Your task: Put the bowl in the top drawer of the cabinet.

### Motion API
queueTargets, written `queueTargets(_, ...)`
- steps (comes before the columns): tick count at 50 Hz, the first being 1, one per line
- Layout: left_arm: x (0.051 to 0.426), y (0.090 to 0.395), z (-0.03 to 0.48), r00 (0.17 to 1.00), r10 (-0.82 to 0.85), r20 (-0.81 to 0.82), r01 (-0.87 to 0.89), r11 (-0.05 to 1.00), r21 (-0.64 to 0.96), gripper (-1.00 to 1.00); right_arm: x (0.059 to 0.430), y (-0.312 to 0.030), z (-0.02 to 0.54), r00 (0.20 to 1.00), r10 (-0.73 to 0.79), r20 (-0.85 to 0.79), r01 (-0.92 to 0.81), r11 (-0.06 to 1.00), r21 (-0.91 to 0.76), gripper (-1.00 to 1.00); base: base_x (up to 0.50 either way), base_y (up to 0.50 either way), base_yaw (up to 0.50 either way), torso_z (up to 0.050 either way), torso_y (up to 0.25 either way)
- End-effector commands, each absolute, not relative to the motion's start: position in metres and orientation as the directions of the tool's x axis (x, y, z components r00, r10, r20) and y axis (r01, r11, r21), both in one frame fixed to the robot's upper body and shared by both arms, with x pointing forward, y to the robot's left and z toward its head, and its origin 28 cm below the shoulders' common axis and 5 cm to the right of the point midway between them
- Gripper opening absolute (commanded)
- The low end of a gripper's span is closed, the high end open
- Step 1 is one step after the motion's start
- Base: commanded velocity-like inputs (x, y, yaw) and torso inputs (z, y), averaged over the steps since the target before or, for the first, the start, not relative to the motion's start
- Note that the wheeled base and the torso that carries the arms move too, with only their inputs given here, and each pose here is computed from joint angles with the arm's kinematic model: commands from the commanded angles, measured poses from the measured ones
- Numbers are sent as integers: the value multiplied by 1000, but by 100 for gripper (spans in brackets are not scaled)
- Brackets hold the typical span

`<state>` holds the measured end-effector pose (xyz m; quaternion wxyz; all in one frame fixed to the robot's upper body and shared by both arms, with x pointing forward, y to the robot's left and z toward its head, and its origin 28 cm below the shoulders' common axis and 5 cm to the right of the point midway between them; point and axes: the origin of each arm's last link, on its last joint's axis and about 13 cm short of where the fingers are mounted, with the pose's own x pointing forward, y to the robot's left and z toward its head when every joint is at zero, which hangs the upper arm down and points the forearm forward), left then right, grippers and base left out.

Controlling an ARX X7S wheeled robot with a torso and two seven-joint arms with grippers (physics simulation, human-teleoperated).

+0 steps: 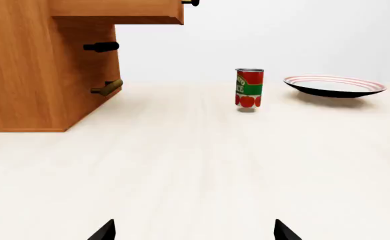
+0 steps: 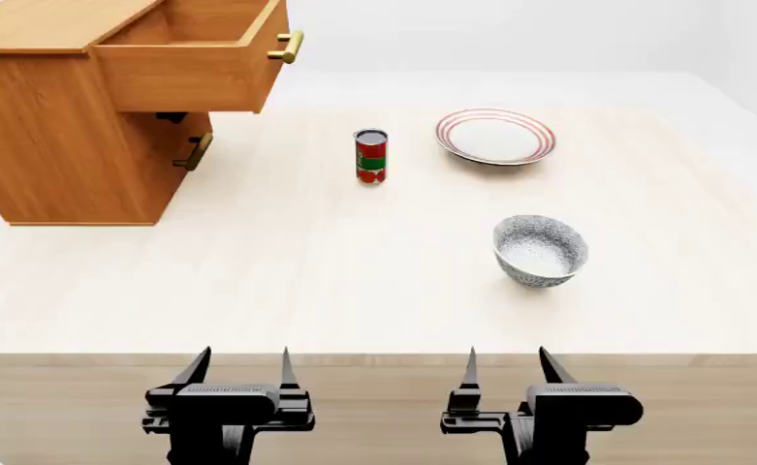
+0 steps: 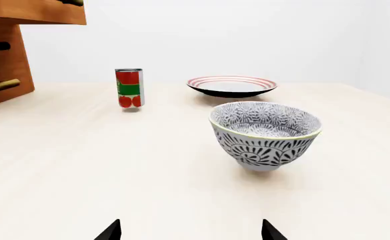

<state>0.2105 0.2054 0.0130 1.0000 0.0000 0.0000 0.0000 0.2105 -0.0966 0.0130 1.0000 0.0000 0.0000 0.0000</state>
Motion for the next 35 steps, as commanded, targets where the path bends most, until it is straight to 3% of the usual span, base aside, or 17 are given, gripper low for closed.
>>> queueTargets(1, 211, 205, 13, 1000, -3, -2, 3, 1000, -1, 100, 210, -96, 13, 1000, 1, -1, -1, 1000, -1, 100, 0, 0, 0, 0, 0)
queueTargets(11, 216, 205, 13, 1000, -16, -8, 16, 1000, 3, 100, 211, -95, 13, 1000, -2, 6, 2, 1000, -17, 100, 0, 88, 0, 0, 0)
queueTargets(35, 217, 206, 13, 1000, -19, -12, 19, 1000, 6, 100, 213, -92, 15, 1000, -5, 7, 5, 1000, -18, 100, 0, 499, 0, 0, 0)
